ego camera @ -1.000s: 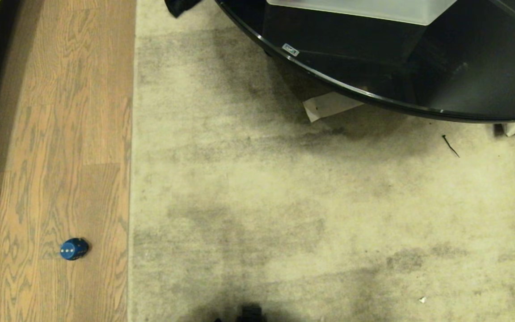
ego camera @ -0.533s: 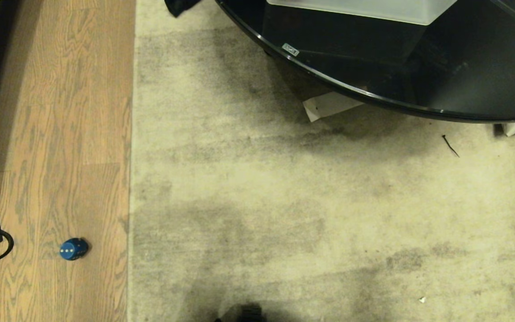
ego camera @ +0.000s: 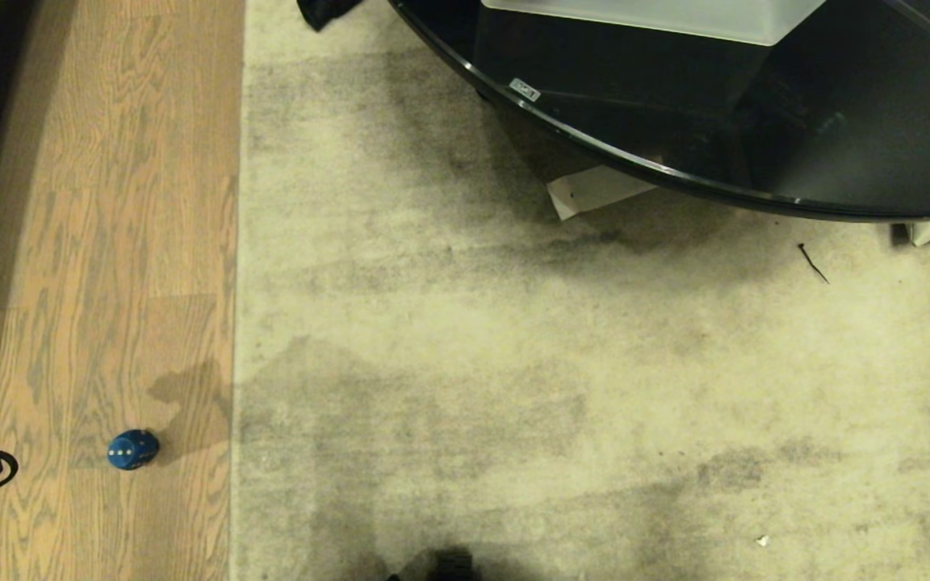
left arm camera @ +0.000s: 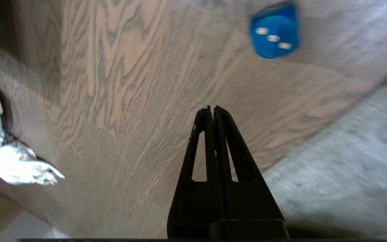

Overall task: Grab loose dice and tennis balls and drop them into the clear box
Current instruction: Pick up toys out of the box

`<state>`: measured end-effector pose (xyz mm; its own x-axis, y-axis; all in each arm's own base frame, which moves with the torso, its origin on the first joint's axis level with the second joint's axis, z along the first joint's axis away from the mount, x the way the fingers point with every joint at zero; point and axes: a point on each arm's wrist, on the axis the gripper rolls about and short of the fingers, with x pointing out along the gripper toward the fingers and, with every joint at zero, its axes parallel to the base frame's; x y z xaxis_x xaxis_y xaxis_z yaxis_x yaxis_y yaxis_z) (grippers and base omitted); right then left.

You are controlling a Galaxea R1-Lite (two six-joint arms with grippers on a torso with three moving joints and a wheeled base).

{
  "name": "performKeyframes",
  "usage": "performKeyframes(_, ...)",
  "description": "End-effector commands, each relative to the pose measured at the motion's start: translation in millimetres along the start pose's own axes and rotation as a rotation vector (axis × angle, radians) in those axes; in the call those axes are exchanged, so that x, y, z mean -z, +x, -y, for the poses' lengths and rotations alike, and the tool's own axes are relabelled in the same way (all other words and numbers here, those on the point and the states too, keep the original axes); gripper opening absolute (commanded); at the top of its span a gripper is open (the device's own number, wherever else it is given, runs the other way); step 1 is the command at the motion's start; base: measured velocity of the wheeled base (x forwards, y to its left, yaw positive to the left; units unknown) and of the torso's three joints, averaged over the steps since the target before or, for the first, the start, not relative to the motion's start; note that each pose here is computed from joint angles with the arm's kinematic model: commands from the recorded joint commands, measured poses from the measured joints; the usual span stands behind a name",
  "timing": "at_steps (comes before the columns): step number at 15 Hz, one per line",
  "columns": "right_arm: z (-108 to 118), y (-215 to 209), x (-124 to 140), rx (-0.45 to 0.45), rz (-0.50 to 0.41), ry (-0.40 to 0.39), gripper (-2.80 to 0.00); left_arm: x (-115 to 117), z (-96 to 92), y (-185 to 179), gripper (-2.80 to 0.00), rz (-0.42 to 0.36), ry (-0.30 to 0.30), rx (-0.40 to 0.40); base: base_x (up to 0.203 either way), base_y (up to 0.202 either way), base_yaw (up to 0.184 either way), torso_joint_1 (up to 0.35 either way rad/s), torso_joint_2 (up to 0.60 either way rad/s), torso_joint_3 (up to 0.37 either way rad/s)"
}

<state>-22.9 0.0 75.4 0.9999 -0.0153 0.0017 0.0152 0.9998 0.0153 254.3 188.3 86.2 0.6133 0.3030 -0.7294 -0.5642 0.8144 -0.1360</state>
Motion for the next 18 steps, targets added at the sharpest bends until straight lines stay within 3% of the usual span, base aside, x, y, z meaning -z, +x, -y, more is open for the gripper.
performKeyframes(1,0,0,0,0.0,0.0,0.0,-2.8,7,-17.4,35,-2.8,-0.076,-0.04,-0.024,0.0,0.0,0.0,0.0,0.0,0.0)
performKeyframes(9,0,0,0,0.0,-0.002,0.0,-2.8,18,-27.8,92,-2.8,-0.116,-0.067,-0.018,0.0,0.0,0.0,0.0,0.0,0.0)
performKeyframes(10,0,0,0,0.0,0.0,0.0,-2.8,19,-26.7,94,0.0,-0.122,-0.066,-0.001,0.0,0.0,0.0,0.0,0.0,0.0)
performKeyframes(16,0,0,0,0.0,0.0,0.0,-2.8,19,-16.5,99,0.0,-0.133,-0.072,0.127,0.0,0.0,0.0,0.0,0.0,0.0)
performKeyframes(18,0,0,0,0.0,-0.001,0.0,-2.8,14,-8.6,100,0.0,-0.125,-0.15,0.151,0.0,0.0,0.0,0.0,0.0,0.0)
